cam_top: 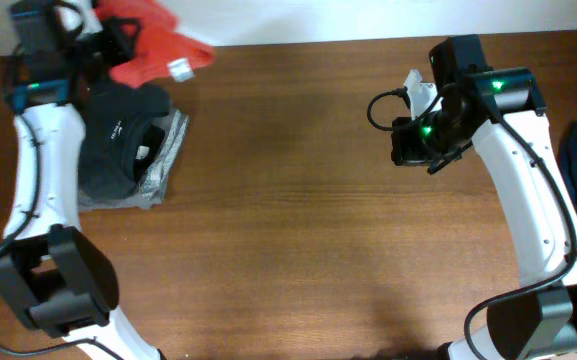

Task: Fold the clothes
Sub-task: 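Carry the folded shirt left with the left gripper onto the clothes stack, then release the shirt on the stack and raise the left gripper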

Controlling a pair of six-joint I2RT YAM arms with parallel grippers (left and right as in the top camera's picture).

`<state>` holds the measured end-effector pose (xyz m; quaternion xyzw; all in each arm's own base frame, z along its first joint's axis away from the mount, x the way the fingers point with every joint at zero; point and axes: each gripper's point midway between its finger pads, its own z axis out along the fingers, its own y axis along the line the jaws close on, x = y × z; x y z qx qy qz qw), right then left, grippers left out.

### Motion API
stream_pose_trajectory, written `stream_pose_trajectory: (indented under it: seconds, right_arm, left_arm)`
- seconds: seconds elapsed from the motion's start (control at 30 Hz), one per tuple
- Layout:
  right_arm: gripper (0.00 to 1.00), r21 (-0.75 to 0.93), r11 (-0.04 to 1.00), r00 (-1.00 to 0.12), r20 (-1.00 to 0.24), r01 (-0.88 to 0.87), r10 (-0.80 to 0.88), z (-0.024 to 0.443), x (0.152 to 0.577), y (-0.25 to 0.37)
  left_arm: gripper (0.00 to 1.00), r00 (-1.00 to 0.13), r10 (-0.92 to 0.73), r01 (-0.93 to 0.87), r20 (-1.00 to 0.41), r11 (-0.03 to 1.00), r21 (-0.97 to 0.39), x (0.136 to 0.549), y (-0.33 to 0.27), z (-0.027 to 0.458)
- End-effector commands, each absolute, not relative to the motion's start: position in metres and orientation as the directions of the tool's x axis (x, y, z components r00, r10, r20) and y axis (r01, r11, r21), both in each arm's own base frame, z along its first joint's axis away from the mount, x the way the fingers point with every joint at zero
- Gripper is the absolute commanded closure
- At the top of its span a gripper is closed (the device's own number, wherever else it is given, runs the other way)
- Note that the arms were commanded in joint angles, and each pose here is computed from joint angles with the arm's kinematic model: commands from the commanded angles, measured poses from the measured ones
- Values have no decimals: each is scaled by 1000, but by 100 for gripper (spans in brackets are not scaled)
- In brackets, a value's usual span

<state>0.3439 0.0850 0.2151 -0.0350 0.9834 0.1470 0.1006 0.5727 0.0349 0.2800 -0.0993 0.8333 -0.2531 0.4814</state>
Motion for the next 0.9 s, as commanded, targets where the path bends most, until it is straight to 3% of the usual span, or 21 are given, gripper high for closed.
stream_pose_trajectory:
  seconds: [0.0, 0.3, 0.37, 0.6, 0.87]
  right_arm:
    - [96, 277, 954, -974, -221, -114, -52, 221, 342, 85]
    - [96, 272, 955, -973, -223, -116, -54, 221, 342, 84]
    - [96, 273, 955, -974, -222, -115, -54, 221, 342, 84]
    - [96, 256, 960, -974, -221, -111, -54, 220, 342, 81]
    - [96, 256, 960, -974, -220, -111, -54, 220, 342, 81]
  left_arm:
    - [100, -529, -507, -79, -681, 828, -555, 572, 78, 253]
    - [99, -657, -643, -461, -393, 755, -465, 515, 144, 138]
    - [89, -655, -671, -533, -348, 736, -418, 499, 159, 123]
    - [64, -623, -733, -650, -272, 679, -342, 457, 198, 113]
    - [59, -575, -767, -673, -286, 642, -367, 420, 231, 149]
